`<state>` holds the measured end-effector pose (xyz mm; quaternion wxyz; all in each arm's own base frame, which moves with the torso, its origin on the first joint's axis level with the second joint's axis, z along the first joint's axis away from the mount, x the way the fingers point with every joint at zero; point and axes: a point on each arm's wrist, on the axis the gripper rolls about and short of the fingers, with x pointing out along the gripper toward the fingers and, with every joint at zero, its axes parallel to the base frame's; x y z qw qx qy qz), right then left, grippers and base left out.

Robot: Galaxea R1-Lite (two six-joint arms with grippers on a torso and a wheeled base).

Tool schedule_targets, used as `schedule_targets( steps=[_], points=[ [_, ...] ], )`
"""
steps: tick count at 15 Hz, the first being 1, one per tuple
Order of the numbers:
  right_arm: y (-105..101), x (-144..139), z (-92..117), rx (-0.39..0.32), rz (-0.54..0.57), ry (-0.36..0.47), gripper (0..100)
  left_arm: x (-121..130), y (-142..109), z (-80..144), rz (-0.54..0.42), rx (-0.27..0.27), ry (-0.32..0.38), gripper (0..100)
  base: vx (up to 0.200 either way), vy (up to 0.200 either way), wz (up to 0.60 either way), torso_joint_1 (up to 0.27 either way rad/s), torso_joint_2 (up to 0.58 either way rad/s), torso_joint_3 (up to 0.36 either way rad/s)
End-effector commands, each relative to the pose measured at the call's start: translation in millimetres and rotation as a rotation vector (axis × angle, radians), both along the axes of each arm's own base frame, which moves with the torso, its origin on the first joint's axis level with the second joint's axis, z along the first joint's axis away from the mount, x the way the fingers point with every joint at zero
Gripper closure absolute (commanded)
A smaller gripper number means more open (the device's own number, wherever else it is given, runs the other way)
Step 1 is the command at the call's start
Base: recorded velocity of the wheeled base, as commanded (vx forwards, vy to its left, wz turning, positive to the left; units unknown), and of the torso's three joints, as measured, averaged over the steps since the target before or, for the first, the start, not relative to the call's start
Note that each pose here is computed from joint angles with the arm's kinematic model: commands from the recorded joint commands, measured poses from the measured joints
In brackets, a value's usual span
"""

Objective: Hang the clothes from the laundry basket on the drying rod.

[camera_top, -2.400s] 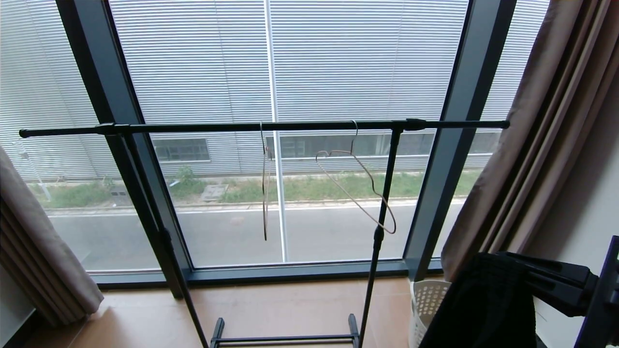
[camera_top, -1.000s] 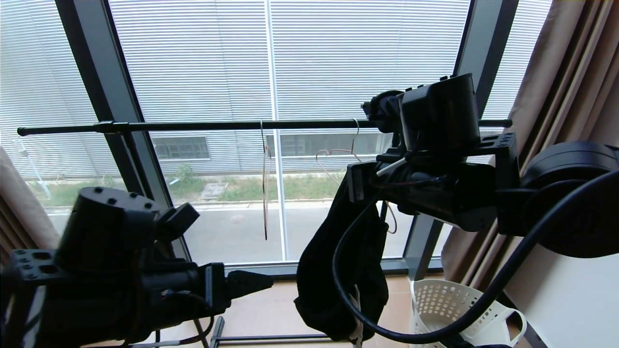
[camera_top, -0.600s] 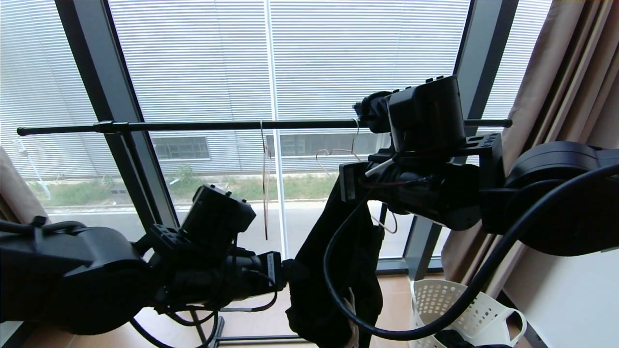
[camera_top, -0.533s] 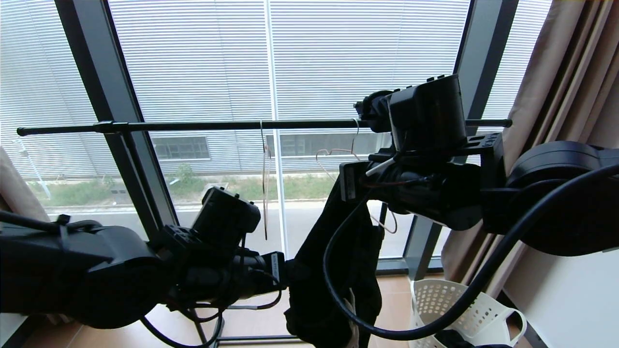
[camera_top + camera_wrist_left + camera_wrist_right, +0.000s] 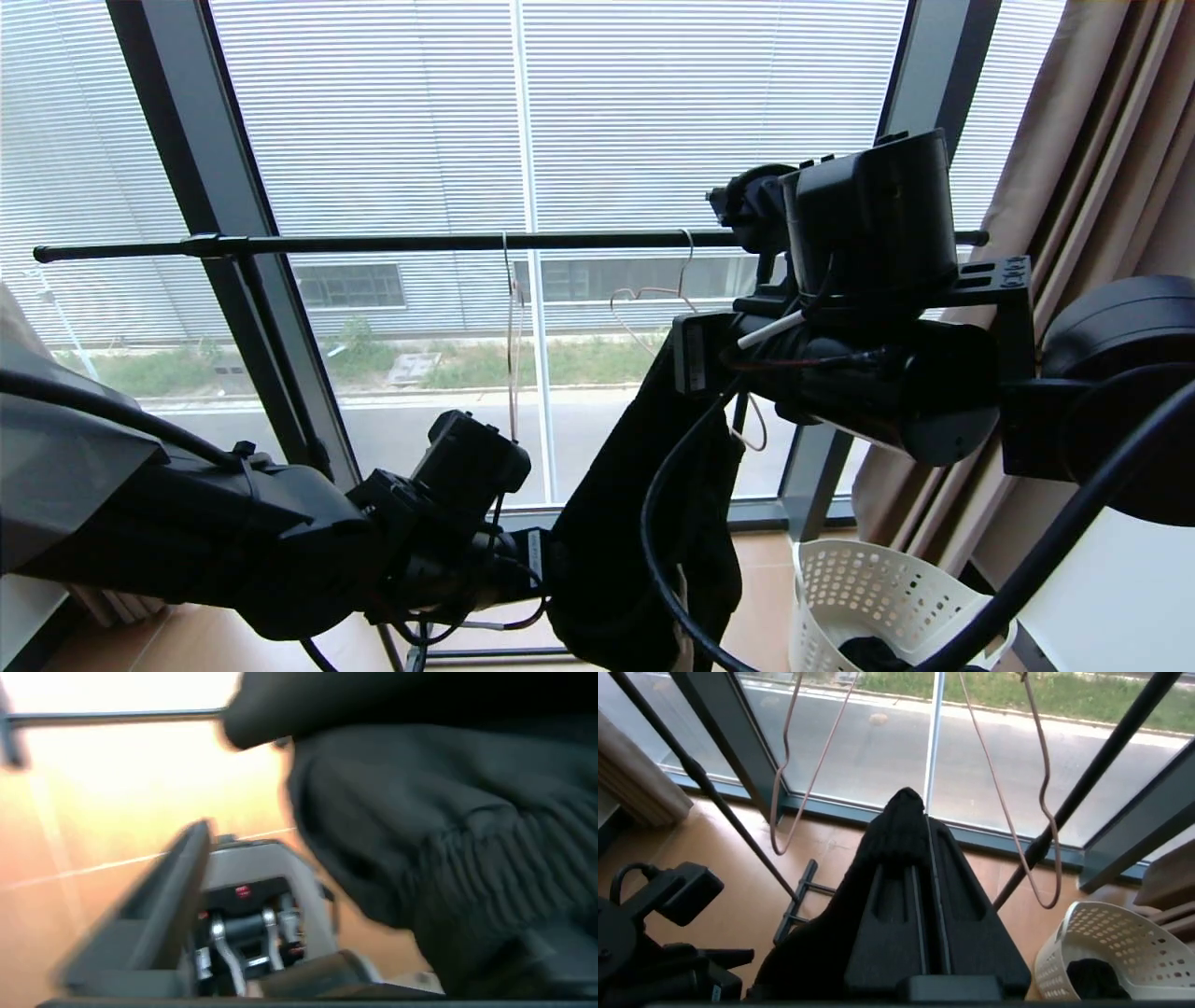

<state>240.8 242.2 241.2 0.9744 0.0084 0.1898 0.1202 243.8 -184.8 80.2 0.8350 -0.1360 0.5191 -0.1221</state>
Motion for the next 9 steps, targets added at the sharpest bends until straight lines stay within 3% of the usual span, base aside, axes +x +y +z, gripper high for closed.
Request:
schedule_targets(
  steps=[1,4,7,9],
  points=[
    [-14,-1,3,-0.005,-0.048,-0.01,100,-10,8,3,0.014,0.02,-0.01,100,0.0,0.0,0.0,0.0,0.0,0.0],
    [-33,0,2,-0.021,-0.115,-0.014,100,-26,21,25,0.016,-0.021,-0.072,100,0.0,0.0,0.0,0.0,0.0,0.0],
    [-61,0,-13,-0.116,-0.201,0.013,100,-38,32,49,0.019,-0.07,-0.144,100,0.0,0.0,0.0,0.0,0.0,0.0],
    [-69,-9,-26,-0.163,-0.202,0.046,100,-38,34,54,0.018,-0.073,-0.167,100,0.0,0.0,0.0,0.0,0.0,0.0]
  ],
)
